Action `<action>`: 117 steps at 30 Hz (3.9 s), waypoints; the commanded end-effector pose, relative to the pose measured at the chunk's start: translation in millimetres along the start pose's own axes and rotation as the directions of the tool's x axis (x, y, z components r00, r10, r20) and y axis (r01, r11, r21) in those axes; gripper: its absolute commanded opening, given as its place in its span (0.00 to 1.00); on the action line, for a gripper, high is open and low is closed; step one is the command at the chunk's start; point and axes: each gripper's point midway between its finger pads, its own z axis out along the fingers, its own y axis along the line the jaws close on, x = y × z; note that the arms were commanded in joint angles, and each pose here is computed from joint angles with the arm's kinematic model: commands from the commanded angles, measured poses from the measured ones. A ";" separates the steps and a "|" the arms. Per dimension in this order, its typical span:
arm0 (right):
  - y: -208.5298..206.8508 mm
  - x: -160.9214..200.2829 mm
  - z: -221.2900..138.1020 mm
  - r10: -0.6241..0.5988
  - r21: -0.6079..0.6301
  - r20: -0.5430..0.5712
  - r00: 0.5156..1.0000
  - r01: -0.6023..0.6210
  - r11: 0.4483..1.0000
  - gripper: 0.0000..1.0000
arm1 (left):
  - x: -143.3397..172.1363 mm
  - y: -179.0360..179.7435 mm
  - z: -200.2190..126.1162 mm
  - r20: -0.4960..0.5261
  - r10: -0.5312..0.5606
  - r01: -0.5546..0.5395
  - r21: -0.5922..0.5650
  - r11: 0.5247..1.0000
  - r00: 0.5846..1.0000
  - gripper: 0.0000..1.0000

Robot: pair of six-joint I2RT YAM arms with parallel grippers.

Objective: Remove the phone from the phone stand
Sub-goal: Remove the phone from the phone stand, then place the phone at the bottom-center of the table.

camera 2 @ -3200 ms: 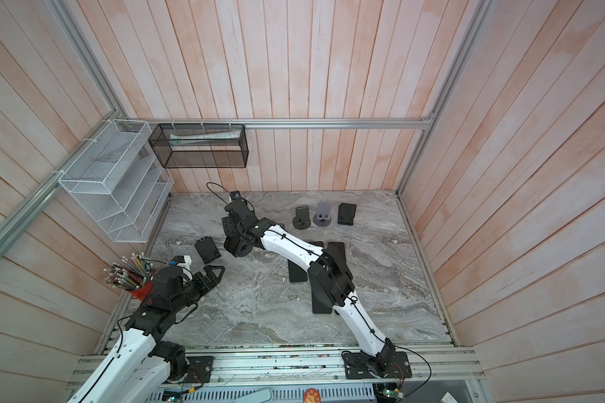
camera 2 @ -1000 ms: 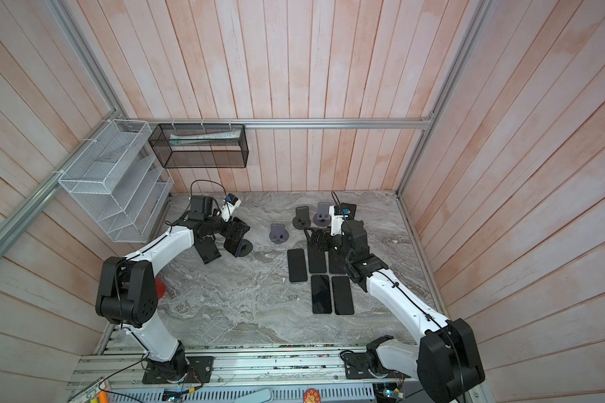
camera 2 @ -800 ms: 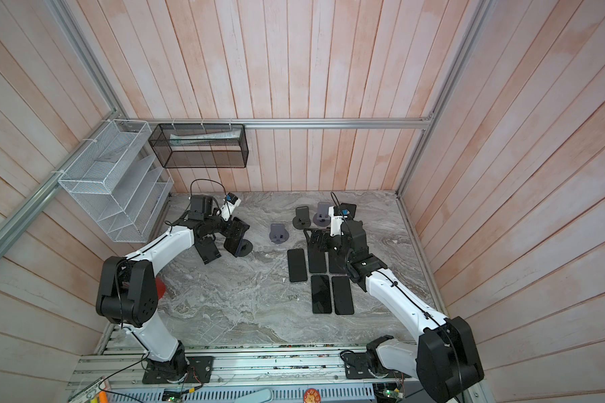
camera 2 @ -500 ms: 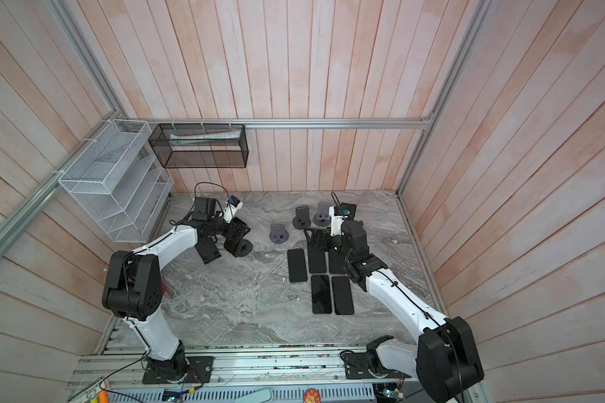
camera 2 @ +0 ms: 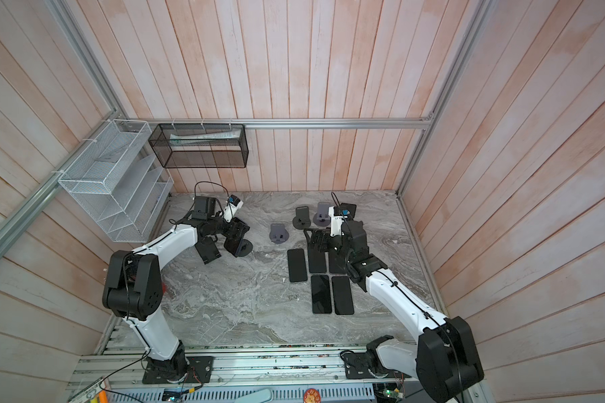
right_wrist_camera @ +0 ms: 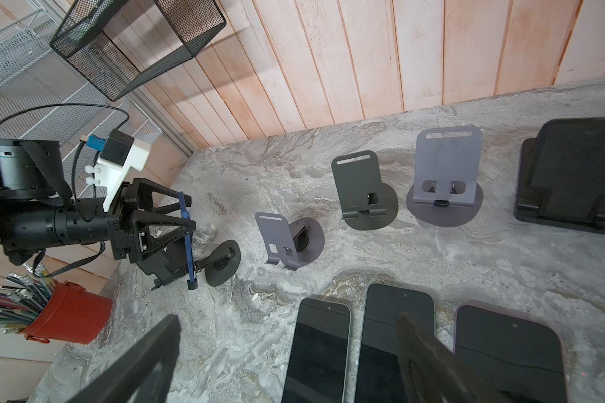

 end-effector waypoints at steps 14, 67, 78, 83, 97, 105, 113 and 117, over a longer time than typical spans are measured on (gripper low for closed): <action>3.3 -3.1 -7.4 -0.009 -0.020 0.027 1.000 0.010 1.000 0.96 | -11.2 -1.6 -9.1 -0.001 -0.038 0.038 0.006 0.999 0.999 0.58; -21.0 16.9 -66.0 0.056 0.093 0.098 0.994 -0.065 0.993 0.94 | 47.5 -259.3 -46.7 -0.084 -0.511 0.510 -0.045 0.859 0.855 0.50; -20.1 15.1 -68.5 0.057 0.090 0.106 0.993 -0.067 0.994 0.94 | 99.3 -294.0 -27.8 -0.193 -0.530 0.508 -0.157 0.847 0.826 0.46; -25.8 20.8 -67.3 0.064 0.111 0.097 0.993 -0.075 0.991 0.94 | 108.5 -298.3 -17.4 -0.210 -0.575 0.546 -0.183 0.818 0.791 0.46; -50.1 35.3 -75.8 0.082 0.154 0.095 0.992 -0.096 0.983 0.94 | 132.3 -314.8 21.3 -0.308 -0.582 0.541 -0.216 0.813 0.752 0.46; -54.0 38.9 -76.9 0.091 0.153 0.094 0.991 -0.105 0.983 0.94 | 133.8 -314.6 35.6 -0.308 -0.588 0.530 -0.256 0.808 0.748 0.49; -58.0 39.9 -82.0 0.092 0.158 0.099 0.991 -0.106 0.982 0.95 | 137.3 -315.1 52.8 -0.319 -0.579 0.505 -0.289 0.813 0.750 0.52; -60.8 38.9 -86.1 0.087 0.168 0.108 0.990 -0.105 0.980 0.95 | 144.6 -316.4 56.8 -0.335 -0.583 0.503 -0.300 0.811 0.741 0.57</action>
